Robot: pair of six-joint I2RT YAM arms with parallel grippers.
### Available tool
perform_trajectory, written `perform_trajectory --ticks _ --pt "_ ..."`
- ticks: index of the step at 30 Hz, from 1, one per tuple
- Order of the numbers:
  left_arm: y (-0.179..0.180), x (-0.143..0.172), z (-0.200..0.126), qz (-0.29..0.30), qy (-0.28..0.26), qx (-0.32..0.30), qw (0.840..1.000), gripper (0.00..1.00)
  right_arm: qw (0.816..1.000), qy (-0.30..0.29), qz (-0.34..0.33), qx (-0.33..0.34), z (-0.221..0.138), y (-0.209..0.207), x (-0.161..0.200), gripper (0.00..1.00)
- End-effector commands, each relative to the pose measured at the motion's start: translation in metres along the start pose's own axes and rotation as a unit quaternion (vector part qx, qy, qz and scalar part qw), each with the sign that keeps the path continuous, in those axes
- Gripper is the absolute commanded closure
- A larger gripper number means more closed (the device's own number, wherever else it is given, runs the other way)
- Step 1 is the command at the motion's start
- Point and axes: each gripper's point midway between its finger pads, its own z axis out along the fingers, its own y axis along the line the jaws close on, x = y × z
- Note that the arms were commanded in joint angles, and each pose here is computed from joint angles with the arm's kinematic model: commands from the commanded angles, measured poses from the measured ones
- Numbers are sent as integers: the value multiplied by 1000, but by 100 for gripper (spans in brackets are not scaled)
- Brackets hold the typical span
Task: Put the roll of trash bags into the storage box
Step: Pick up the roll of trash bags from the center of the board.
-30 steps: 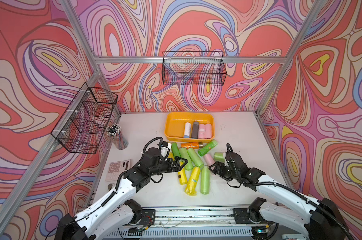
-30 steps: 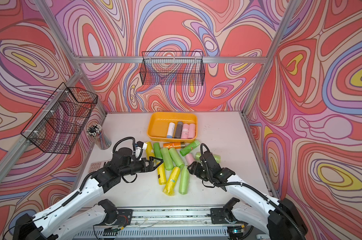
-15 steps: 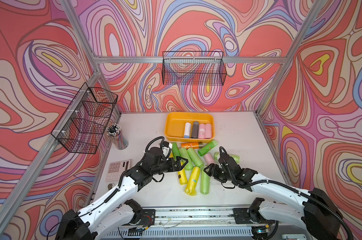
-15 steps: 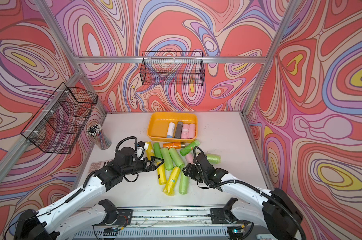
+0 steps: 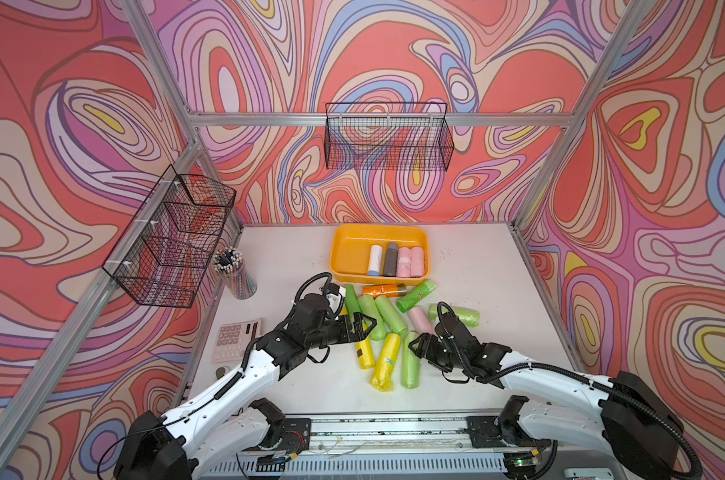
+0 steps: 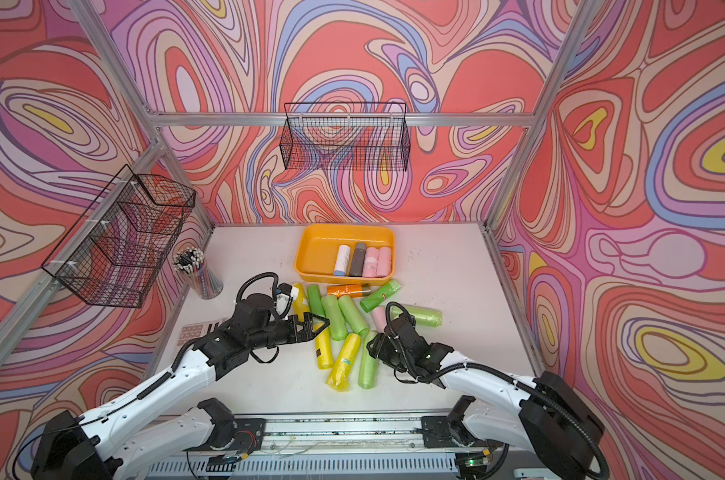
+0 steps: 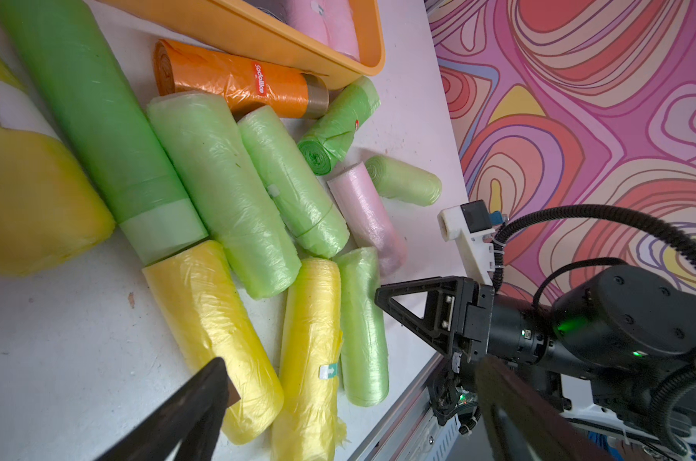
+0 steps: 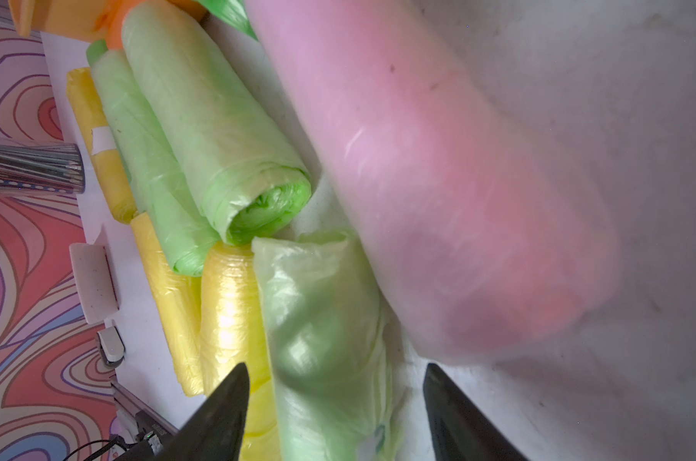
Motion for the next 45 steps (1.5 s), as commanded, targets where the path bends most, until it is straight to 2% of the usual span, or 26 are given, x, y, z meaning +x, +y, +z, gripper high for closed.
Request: perform_trajectory --ticks 1,21,37,45 --pt "-2 -1 4 -3 -1 4 1000 3 1000 -11 8 2 4 -1 0 30" --pt "4 3 1 -4 -3 -4 1000 3 999 -4 2 40 25 -6 21 32" --pt "7 4 1 -5 -1 -10 1000 3 999 -23 6 37 17 -4 14 60" --pt "8 5 2 -5 0 -9 1000 4 1000 -17 0 18 15 11 13 63"
